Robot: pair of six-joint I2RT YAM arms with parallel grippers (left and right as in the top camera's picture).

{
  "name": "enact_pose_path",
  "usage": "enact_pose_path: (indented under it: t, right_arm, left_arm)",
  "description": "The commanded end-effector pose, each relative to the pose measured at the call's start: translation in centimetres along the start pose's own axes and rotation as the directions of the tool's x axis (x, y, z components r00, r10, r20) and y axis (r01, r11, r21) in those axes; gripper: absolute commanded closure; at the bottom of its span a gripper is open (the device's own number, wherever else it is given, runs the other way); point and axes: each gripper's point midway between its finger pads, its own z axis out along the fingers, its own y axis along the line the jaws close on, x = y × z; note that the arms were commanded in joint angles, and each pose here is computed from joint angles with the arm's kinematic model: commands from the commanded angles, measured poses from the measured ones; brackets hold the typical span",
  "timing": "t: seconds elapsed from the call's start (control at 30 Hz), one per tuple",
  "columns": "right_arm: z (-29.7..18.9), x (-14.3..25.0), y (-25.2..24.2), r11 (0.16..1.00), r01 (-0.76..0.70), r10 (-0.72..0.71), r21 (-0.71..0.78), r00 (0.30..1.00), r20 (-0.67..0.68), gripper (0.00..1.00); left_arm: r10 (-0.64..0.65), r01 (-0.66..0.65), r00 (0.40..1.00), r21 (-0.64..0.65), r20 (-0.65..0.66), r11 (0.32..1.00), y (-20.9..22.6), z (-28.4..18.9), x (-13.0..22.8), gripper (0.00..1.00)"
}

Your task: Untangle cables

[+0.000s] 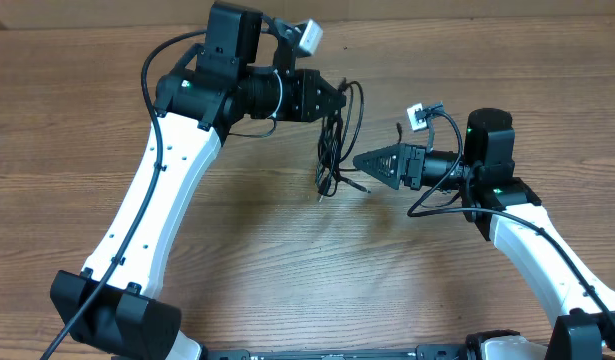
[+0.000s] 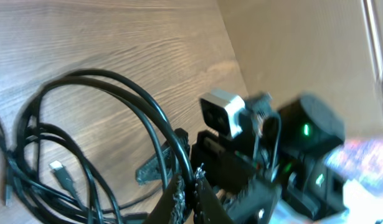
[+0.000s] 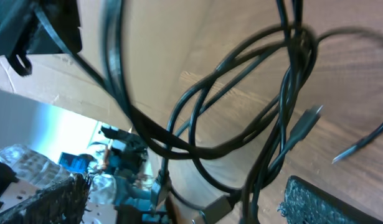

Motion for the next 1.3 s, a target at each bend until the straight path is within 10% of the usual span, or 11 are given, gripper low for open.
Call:
enact_pose_path:
  t: [0.0,0.33,0.73,1.07,1.27]
  right_arm:
    - [-0.2,-1.2,1.7,0.993,0.112,-0.111,-0.031,0.994,0.025,0.01]
    - [2.2,-2.6,4.8,0.950,0.306,-0.300,-0.062,0.949,0.093,0.05]
    - [3.9,-3.2,5.0,0.923,0.385,-0.383,0.013,0.913,0.139,0.96]
    - [4.0,-2.9,4.5,0.977,0.213,-0.212,0.005,0.969,0.128,0.96]
    - [3.8,-3.4,3.9,0.990,0.139,-0.142,0.027,0.978,0.152,0.96]
  left_arm:
    - [-0.236,0.236,0.971,0.002,0.050,0.972,-1.0,-0.6,-1.0,0.96]
    - [-0.284,0.284,0.958,0.001,0.048,0.959,-1.8,0.5,-0.7,0.96]
    - [-0.298,0.300,0.953,-0.023,0.059,0.954,-1.3,0.5,-0.7,0.91]
    - [-0.189,0.218,0.968,-0.182,0.165,0.959,2.4,-0.7,-2.1,0.21]
    - [0.011,0.021,0.994,-0.287,0.108,0.958,5.9,-3.3,-2.0,0.06]
